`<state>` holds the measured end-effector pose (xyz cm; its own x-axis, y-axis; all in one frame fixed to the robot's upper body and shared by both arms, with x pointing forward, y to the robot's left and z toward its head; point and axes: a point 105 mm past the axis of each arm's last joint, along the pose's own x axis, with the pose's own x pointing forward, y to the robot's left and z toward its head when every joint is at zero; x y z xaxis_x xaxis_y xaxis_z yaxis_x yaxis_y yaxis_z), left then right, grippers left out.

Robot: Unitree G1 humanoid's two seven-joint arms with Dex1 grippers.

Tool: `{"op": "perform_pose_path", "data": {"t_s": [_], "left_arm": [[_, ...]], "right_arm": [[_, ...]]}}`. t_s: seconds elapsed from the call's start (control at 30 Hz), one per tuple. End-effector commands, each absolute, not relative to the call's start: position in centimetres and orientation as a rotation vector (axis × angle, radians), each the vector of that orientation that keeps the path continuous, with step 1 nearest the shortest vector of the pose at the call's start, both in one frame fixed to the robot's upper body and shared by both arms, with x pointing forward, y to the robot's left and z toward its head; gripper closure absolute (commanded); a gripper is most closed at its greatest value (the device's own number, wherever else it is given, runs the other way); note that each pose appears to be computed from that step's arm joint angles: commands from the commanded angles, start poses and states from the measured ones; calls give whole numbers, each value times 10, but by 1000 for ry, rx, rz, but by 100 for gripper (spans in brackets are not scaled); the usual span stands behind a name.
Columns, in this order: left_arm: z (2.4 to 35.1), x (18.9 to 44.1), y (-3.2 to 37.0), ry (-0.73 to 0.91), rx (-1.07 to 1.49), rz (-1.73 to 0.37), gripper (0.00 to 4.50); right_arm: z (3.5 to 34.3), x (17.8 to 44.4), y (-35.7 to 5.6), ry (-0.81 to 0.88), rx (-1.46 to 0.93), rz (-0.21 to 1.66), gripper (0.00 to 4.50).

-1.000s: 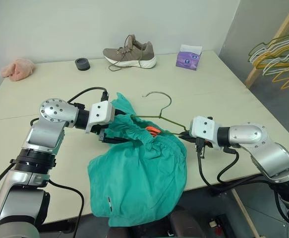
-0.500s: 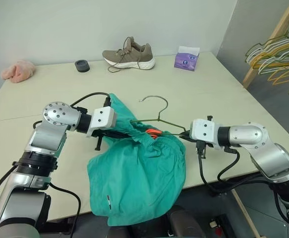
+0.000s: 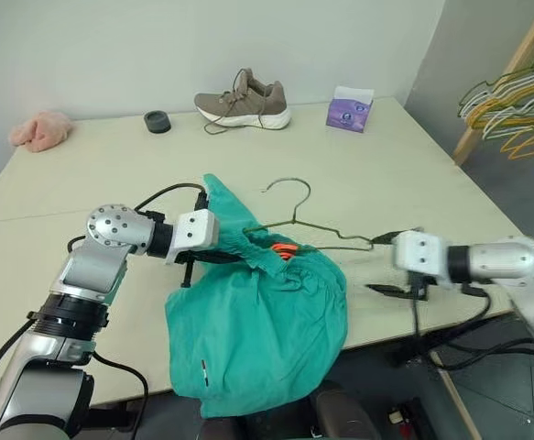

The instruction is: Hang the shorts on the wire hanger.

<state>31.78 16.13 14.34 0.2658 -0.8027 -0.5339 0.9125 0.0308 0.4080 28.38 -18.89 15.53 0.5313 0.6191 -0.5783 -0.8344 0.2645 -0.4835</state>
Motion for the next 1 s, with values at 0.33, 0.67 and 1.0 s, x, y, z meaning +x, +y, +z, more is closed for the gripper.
{"op": "perform_pose_path", "data": {"t_s": [0.33,0.67,1.0], "left_arm": [[167,333,159,83,670,-1207,450],[173,334,157,70,675,-1210,450],[177,336,158,58,683,-1194,450]], "right_arm": [[136,249,-145,326,-177,844,3],[112,254,-98,387,12,826,3],[93,259,-85,472,68,768,39]]}}
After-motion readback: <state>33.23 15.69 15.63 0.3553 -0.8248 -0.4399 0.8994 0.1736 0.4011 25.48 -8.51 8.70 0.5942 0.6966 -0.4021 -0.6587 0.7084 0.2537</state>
